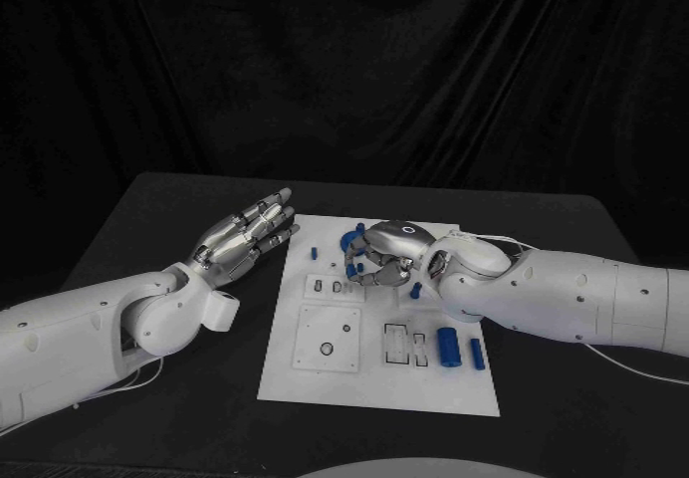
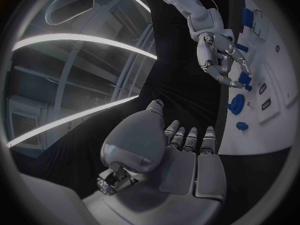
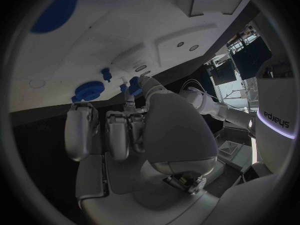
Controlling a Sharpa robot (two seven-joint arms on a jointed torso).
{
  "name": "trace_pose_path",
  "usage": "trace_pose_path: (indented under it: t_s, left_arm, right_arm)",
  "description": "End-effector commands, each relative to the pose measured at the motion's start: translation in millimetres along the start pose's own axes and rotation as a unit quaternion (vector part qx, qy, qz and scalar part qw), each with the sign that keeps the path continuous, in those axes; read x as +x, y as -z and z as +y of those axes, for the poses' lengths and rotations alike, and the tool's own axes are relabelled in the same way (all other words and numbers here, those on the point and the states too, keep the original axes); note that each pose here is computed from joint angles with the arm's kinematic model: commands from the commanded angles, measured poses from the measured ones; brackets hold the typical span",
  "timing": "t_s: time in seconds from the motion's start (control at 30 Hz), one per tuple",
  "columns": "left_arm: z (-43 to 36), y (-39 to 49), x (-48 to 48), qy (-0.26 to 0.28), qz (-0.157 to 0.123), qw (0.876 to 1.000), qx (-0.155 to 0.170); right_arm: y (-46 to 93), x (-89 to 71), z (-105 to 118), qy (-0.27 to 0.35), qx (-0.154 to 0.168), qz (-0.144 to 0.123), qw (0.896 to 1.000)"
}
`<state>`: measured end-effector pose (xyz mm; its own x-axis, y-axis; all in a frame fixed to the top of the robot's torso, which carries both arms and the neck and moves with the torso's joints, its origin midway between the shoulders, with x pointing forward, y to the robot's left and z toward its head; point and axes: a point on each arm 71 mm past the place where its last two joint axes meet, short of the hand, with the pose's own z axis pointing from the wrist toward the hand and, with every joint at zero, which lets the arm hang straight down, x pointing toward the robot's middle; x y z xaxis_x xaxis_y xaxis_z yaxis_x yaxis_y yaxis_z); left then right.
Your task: Assemble the parts on the task board
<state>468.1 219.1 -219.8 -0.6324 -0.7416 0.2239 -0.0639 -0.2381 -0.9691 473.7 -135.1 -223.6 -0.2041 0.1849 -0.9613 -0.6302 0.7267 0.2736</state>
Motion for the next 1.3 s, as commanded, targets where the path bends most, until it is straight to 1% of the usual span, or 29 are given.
trace_pose_path:
  t_s: [0.03, 0.4, 0.73, 1.3]
  left_arm:
    - [-0.2, -0.9, 2.1, 0.005, 0.007, 1.000, 0.005]
    - [0.2, -1.2, 2.1, 0.005, 0.008, 1.000, 0.004]
    - [0.9, -1.4, 1.8, 0.006, 0.009, 1.000, 0.002]
    - [2.6, -2.1, 3.0, 0.009, 0.014, 1.000, -0.002]
  right_arm:
    - [-0.2, 4.2, -3, 0.000, 0.019, 0.016, 1.000]
    - [0.9, 11.3, -6, 0.009, 0.030, 0.029, 0.999]
    - [3.3, 14.4, -6, 0.010, 0.033, 0.032, 0.999]
    - [5.4, 20.9, -4, 0.016, 0.036, 0.049, 0.998]
